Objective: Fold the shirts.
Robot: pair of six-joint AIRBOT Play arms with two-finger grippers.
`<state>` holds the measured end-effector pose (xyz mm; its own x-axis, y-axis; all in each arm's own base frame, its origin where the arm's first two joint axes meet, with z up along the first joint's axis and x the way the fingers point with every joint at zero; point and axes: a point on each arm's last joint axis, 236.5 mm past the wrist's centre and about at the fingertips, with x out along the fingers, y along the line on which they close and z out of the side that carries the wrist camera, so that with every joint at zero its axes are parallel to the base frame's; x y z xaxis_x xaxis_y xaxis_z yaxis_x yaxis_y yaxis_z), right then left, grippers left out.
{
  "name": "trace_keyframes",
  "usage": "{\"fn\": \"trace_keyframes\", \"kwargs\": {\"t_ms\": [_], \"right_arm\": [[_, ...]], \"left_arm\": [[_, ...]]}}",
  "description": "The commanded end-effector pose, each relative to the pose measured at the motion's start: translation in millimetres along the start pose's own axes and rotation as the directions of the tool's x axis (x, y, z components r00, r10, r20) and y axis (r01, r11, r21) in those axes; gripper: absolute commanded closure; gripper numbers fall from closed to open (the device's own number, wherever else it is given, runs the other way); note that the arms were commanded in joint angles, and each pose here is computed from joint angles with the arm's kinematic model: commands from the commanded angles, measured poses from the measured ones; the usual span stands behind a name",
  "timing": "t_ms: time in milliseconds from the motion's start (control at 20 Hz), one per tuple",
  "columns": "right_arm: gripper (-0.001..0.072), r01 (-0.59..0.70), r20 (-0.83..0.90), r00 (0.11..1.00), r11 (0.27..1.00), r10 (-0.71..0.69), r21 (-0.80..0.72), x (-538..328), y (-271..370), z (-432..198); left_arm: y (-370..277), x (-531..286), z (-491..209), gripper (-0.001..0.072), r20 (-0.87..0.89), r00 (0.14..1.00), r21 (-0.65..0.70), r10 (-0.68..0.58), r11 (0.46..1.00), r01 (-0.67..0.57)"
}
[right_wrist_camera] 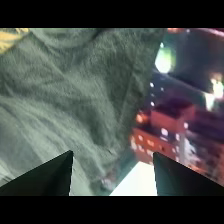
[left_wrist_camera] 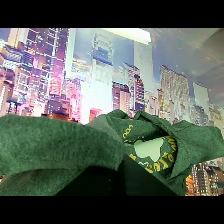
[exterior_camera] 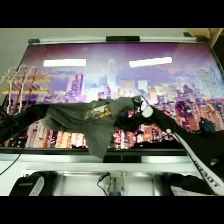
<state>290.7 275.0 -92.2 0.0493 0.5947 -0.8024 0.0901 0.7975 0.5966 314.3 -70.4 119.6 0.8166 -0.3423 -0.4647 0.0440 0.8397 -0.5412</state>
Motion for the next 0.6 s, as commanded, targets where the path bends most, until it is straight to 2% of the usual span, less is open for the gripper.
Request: {"fn": "trace_keyframes", "kwargs": {"t_ms": [0,100,150,200,250,300,350,450,550], "right_arm": [[0.0093,-0.037,0.026,0.999,0.997,0.036,0.065,23.5,15.1,-2.5],[0.0095,-0.053,0.049,0.998,0.995,0.049,0.08,32.4,22.4,-1.7],[0.0126,-0.065,0.064,0.996,0.993,0.06,0.094,35.0,26.1,0.1],[0.026,-0.083,0.072,0.995,0.989,0.075,0.121,36.3,29.1,2.2],[0.05,-0.101,0.075,0.993,0.985,0.091,0.143,35.6,32.4,3.4],[0.0646,-0.122,0.075,0.991,0.981,0.111,0.152,30.9,37.5,5.4],[0.0649,-0.142,0.073,0.988,0.984,0.134,0.111,20.2,44.8,8.7],[0.0649,-0.196,0.101,0.973,0.975,0.207,-0.107,-28.4,70.0,25.2],[0.065,-0.197,0.16,0.949,0.906,0.273,-0.375,-109.5,97.7,43.0]], "left_arm": [[-0.3,-0.3,0.1,0.0668,0.001,1.0,0.001,-0.001,1.0,0.001],[-0.3,-0.3,0.2,0.0668,0.001,1.0,0.001,-0.001,1.0,0.001],[-0.4,-0.3,0.1,0.0668,0.001,1.0,0.001,-0.001,1.0,0.001],[-0.4,-0.3,0.3,0.0667,0.001,1.0,0.001,-0.001,1.0,0.001],[-0.7,-0.5,0.7,0.0668,0.002,1.0,0.001,-0.001,1.0,0.001],[-2.3,-1.5,3.5,0.0668,0.008,1.0,0.005,-0.003,1.0,0.003],[-5.3,-3.8,9.2,0.0668,0.021,1.0,0.035,-0.007,0.999,0.007],[-17.1,-16.1,36.0,0.0668,0.08,0.997,0.15,-0.018,0.989,0.006],[-35.6,-40.7,72.9,0.0668,0.151,0.988,0.225,-0.027,0.974,-0.007]]}}
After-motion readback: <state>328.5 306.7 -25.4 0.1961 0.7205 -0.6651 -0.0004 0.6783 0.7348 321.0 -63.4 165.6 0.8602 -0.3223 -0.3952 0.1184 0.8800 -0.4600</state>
